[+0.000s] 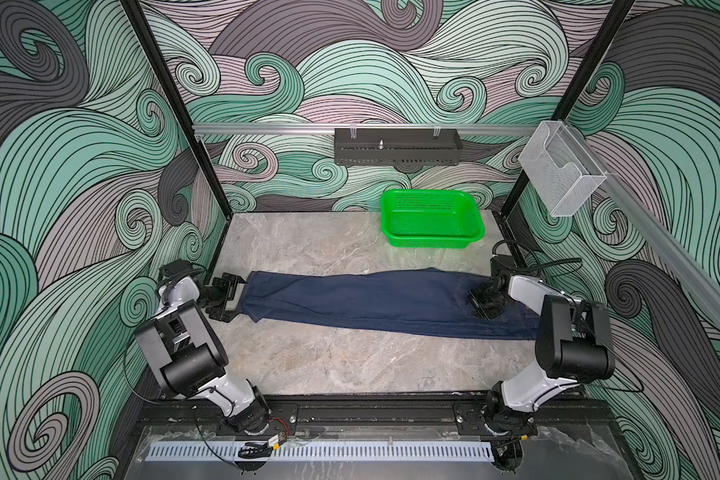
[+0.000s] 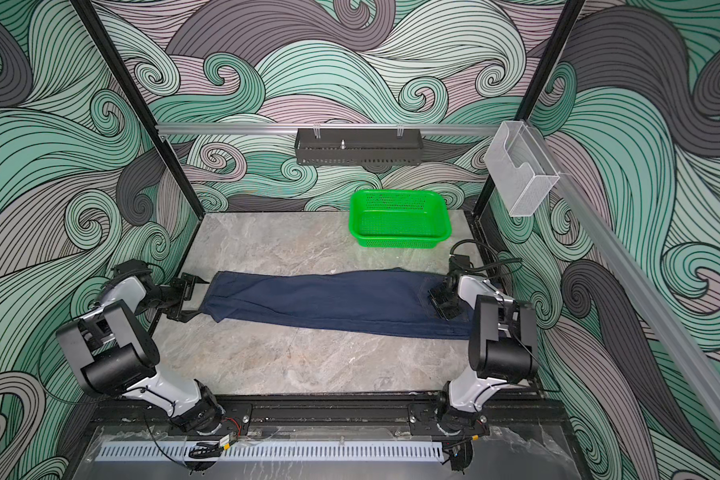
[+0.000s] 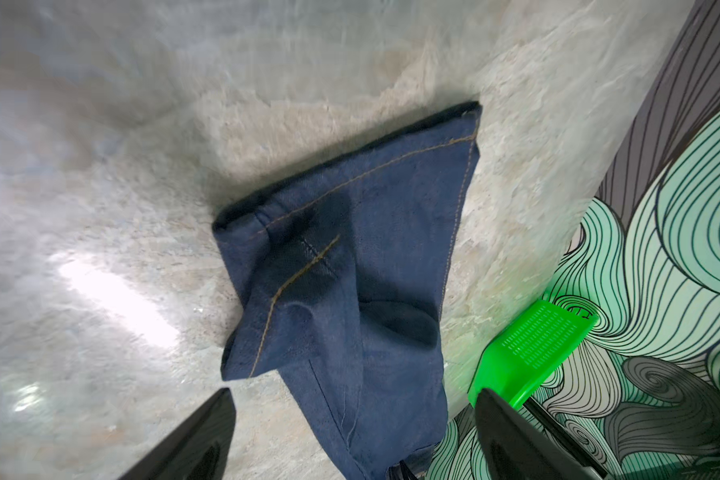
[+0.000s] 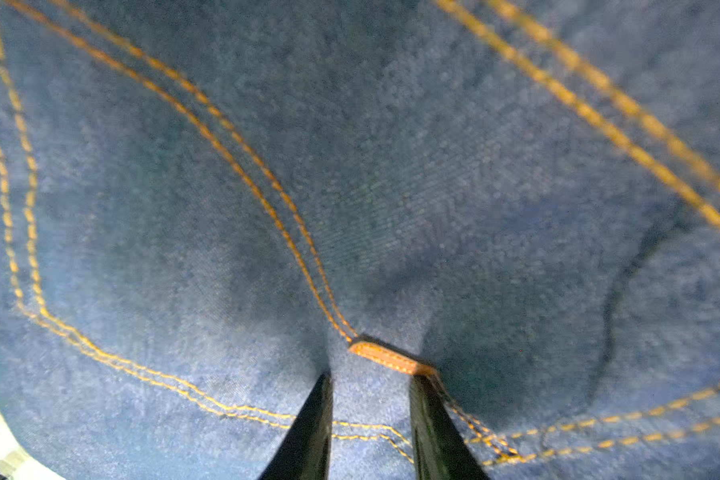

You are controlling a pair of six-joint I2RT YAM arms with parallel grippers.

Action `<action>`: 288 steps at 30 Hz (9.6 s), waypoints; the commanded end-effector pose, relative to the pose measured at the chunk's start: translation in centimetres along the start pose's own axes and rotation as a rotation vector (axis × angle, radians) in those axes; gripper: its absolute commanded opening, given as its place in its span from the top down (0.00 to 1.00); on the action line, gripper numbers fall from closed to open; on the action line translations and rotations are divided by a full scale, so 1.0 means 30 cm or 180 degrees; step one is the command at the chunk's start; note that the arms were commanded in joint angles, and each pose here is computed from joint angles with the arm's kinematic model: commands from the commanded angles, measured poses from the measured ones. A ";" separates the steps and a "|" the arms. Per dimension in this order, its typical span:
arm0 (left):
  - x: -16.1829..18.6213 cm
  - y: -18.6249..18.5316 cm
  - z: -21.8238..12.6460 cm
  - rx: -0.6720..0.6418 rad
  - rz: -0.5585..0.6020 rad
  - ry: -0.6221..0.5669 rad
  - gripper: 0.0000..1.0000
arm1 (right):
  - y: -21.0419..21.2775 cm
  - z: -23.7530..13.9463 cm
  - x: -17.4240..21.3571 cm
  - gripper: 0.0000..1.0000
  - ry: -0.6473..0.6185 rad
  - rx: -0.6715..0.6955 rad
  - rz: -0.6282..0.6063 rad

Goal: Fold and stack the trousers

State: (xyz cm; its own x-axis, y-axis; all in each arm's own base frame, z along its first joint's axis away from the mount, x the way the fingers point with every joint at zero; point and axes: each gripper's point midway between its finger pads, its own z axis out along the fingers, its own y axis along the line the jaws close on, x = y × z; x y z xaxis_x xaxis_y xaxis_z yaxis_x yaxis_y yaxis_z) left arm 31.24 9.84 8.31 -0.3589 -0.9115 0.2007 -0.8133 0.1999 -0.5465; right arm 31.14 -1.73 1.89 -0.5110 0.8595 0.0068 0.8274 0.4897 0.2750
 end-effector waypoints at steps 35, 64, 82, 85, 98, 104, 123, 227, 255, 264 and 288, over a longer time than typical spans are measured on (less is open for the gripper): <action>0.241 -0.549 0.083 -0.0105 0.2219 0.0082 1.00 | -0.065 -0.030 -0.008 0.70 0.0085 -0.0066 0.0111; 0.383 -0.491 -0.057 0.0044 0.2937 -0.0005 1.00 | -0.049 -0.041 0.002 0.72 0.0124 -0.0154 0.0112; 0.041 0.031 -0.007 -0.1084 0.1067 -0.0129 1.00 | -0.078 0.016 0.022 0.74 0.0233 -0.0083 0.0166; 0.047 0.079 0.020 -0.1235 0.0945 0.0035 1.00 | -0.079 0.018 0.020 0.74 0.0231 -0.0074 0.0161; 0.080 -0.701 -0.194 0.0472 0.2053 -0.0424 1.00 | -0.058 -0.004 0.009 0.75 0.0203 -0.0122 0.0151; 0.005 -0.563 -0.088 0.0465 0.1940 -0.0665 1.00 | -0.059 0.004 0.006 0.75 0.0198 -0.0103 0.0159; -0.115 -0.093 0.115 -0.0521 0.0720 -0.0185 1.00 | -0.077 0.026 0.013 0.76 0.0237 -0.0037 0.0176; -0.147 -0.142 0.139 -0.1736 0.2971 0.0234 1.00 | -0.026 0.016 0.088 0.76 0.0323 -0.0109 -0.0177; -0.305 -0.243 -0.135 -0.1663 0.2818 -0.0914 1.00 | 0.086 -0.192 0.065 0.51 -0.0181 -0.0164 -0.0810; 0.008 -0.386 -0.075 -0.0825 0.3234 -0.0483 1.00 | 0.037 -0.178 0.044 0.51 -0.0126 -0.0128 -0.0678; 0.865 -0.521 0.101 0.0172 0.3178 0.0320 1.00 | 0.037 -0.191 0.062 0.51 -0.0057 -0.0396 -0.0580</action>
State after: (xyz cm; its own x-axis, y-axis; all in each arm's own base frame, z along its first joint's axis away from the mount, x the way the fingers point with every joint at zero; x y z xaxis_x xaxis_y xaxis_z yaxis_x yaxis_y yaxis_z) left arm 34.37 -16.53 19.19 -0.9337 -0.2261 -0.2775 -0.0537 0.8550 -0.5158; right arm 30.16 -0.49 7.40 -0.6466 0.7594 -0.0717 0.6890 0.6218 0.3723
